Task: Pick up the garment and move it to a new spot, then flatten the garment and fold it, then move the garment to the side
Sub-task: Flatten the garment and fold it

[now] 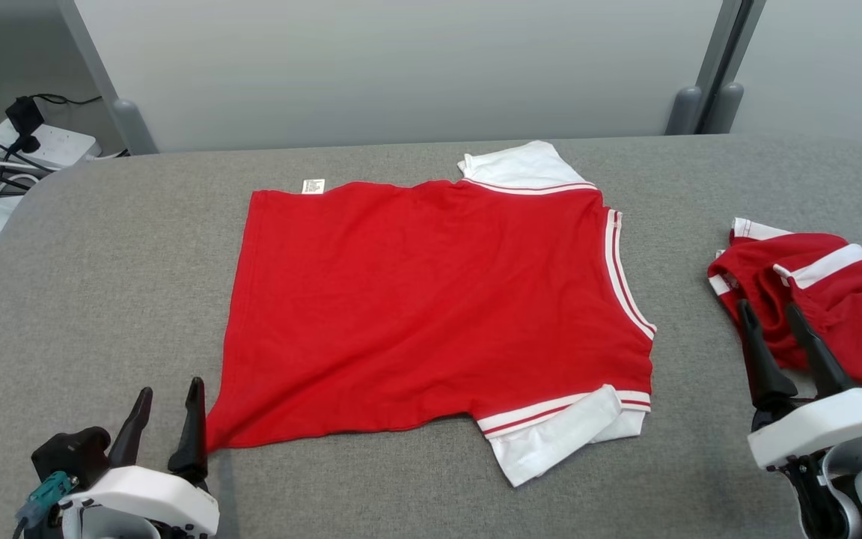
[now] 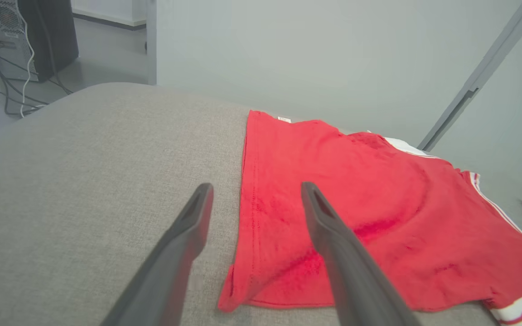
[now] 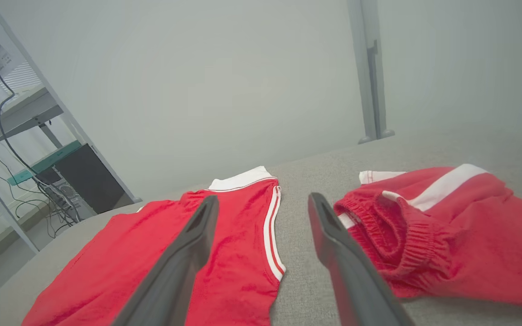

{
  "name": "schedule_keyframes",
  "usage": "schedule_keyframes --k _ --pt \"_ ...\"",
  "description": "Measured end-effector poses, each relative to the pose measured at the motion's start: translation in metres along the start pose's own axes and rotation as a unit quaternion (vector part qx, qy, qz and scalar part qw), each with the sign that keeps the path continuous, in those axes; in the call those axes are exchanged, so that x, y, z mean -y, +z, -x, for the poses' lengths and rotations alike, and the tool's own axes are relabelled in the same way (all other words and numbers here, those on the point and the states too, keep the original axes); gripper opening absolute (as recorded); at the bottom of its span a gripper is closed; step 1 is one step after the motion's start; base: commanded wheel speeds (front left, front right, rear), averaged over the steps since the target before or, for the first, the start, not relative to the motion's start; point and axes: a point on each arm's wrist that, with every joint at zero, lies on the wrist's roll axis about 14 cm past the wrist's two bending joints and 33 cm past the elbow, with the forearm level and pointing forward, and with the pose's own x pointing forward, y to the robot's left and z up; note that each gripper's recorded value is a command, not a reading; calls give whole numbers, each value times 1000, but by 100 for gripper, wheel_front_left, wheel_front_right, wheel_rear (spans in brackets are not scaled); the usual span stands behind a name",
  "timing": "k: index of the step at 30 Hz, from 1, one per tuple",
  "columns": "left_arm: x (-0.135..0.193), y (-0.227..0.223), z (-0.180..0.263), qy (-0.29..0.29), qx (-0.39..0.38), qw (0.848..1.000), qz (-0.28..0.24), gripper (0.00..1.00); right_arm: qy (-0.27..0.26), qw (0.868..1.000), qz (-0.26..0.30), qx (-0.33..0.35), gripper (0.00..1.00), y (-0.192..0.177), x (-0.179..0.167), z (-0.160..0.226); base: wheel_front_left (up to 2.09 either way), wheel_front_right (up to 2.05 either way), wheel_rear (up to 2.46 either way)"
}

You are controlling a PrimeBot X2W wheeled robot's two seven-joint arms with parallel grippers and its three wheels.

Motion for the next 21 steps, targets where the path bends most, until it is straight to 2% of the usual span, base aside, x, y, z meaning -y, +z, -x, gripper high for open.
schedule_keyframes --k 5,8,14,21 --pt "9 15 7 -6 32 999 -25 100 23 998 62 20 100 2 -9 3 0 0 0" --pt "10 20 13 -3 44 998 -32 100 30 996 81 23 100 1 -14 4 0 0 0" --pt "13 22 26 -3 56 997 -47 100 40 993 104 43 100 9 -26 7 0 0 0" --pt "7 13 45 2 47 997 -63 100 28 994 103 27 100 -12 -27 29 0 0 0"
